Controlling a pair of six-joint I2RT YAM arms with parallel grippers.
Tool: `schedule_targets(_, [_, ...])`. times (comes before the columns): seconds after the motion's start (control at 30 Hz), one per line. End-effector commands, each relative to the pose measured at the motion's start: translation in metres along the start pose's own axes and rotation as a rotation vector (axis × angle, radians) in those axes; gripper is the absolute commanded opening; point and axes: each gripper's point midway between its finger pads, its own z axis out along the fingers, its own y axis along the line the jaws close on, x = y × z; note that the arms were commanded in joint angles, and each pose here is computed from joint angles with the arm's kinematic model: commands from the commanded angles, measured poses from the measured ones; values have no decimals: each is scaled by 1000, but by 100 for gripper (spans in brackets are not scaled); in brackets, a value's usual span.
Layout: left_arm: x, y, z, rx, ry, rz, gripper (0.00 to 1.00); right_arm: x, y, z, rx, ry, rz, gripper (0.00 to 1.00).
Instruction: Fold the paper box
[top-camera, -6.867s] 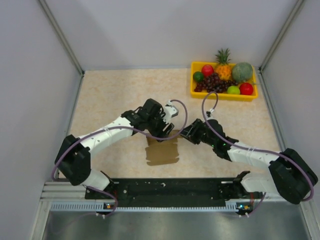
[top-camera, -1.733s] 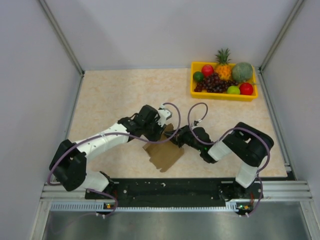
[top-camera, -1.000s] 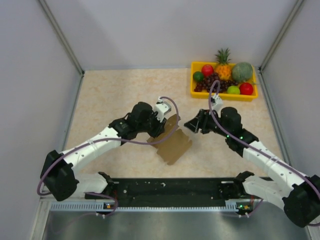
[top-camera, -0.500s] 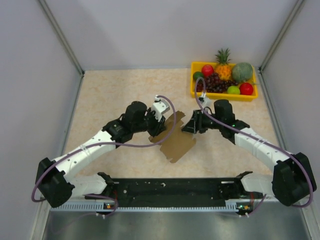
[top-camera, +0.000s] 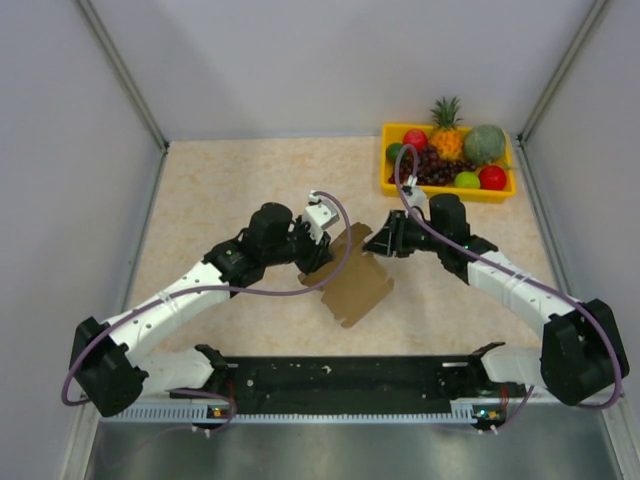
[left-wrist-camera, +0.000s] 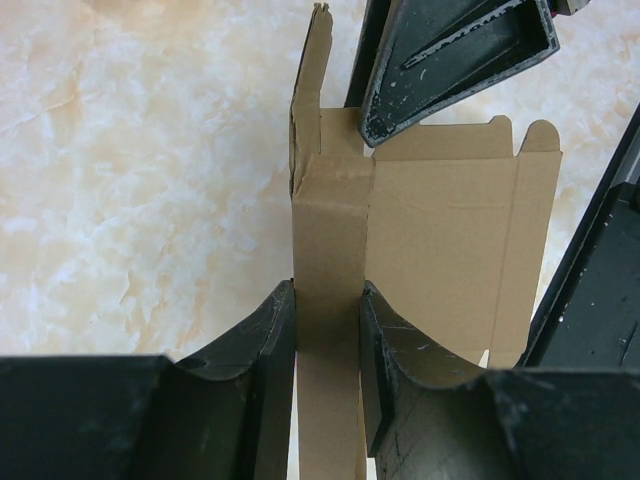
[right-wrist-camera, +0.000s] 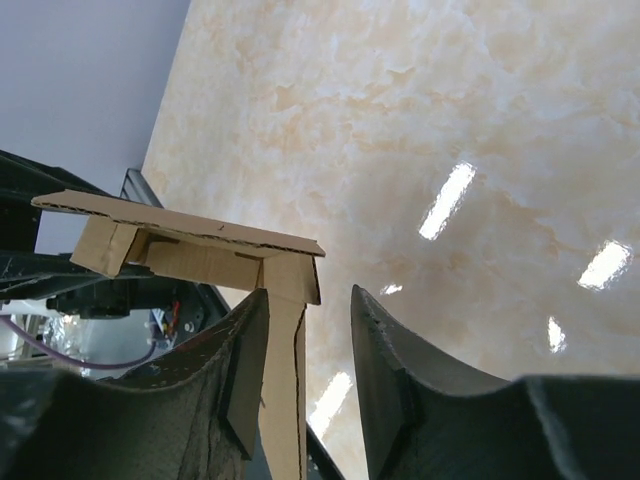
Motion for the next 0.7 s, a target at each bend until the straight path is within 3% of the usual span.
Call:
schedule_targets(0.0, [-22, -5, -5, 21, -86, 34, 21, -32, 15, -2, -34, -74, -57, 36])
schedule_targets(0.33, [-25, -4, -5, 16, -96, 27, 21, -35, 10, -1, 8, -92, -77, 21])
schedule_targets(0.43, [-26, -3, -3, 9, -97, 11, 21, -36, 12, 0, 35, -111, -104, 14])
schedule_targets(0.53, [-23, -2, 2, 5, -84, -14, 21, -34, 13, 0, 111, -130, -161, 0])
schedule_targets(0.67, [-16, 0, 10, 3, -51, -37, 20, -35, 17, -3, 204, -175, -243, 0])
